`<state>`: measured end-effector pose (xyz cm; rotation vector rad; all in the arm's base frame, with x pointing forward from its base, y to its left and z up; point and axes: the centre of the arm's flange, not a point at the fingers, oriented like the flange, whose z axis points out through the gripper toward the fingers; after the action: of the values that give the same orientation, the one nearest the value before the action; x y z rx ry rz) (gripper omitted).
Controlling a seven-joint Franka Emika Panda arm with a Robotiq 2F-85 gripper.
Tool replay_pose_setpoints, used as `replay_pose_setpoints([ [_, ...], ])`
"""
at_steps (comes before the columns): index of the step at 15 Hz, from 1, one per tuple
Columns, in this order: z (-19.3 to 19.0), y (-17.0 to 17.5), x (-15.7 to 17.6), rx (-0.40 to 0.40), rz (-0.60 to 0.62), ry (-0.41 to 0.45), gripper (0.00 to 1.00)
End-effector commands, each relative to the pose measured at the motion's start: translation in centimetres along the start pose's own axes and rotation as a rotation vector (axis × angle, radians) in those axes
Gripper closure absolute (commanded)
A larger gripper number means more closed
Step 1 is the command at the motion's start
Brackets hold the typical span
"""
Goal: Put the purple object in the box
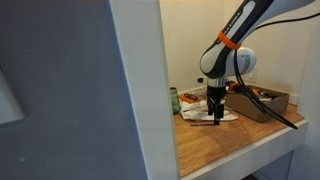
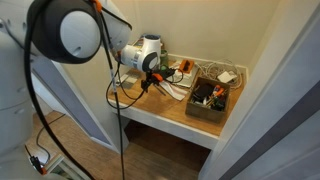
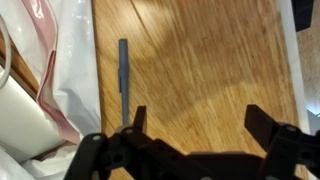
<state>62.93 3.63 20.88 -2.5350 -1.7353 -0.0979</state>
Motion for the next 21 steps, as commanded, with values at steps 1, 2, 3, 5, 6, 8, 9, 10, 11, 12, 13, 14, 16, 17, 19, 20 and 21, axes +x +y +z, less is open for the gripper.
replay_pose_setpoints([
  [1,1.4,2.7,0.7,0.002,-0.012,0.061,0.05],
  [2,1.7,3.1,0.8,-0.005,-0.009,0.069,0.15],
  [3,1.9,3.5,0.8,-0.007,-0.005,0.076,0.20],
  [5,2.4,4.3,0.8,-0.013,0.003,0.088,0.35],
  [6,2.6,4.6,0.8,-0.013,0.008,0.094,0.38],
  [8,3.2,5.1,0.7,-0.016,0.016,0.102,0.42],
  [9,3.5,5.3,0.6,-0.016,0.019,0.104,0.40],
  [10,3.7,5.6,0.6,-0.021,0.021,0.108,0.44],
  [11,4.0,5.7,0.6,-0.022,0.023,0.111,0.43],
  [12,4.2,5.9,0.6,-0.026,0.025,0.116,0.44],
  [13,4.4,6.0,0.6,-0.028,0.025,0.119,0.44],
  [14,4.6,6.1,0.7,-0.031,0.025,0.122,0.48],
  [16,5.0,6.3,0.8,-0.037,0.025,0.127,0.50],
  [17,5.1,6.4,0.8,-0.039,0.025,0.129,0.51],
  [19,5.4,6.6,0.8,-0.040,0.026,0.131,0.62],
  [20,5.5,6.7,0.8,-0.042,0.026,0.129,0.70],
  [21,5.6,6.8,0.8,-0.043,0.026,0.130,0.75],
])
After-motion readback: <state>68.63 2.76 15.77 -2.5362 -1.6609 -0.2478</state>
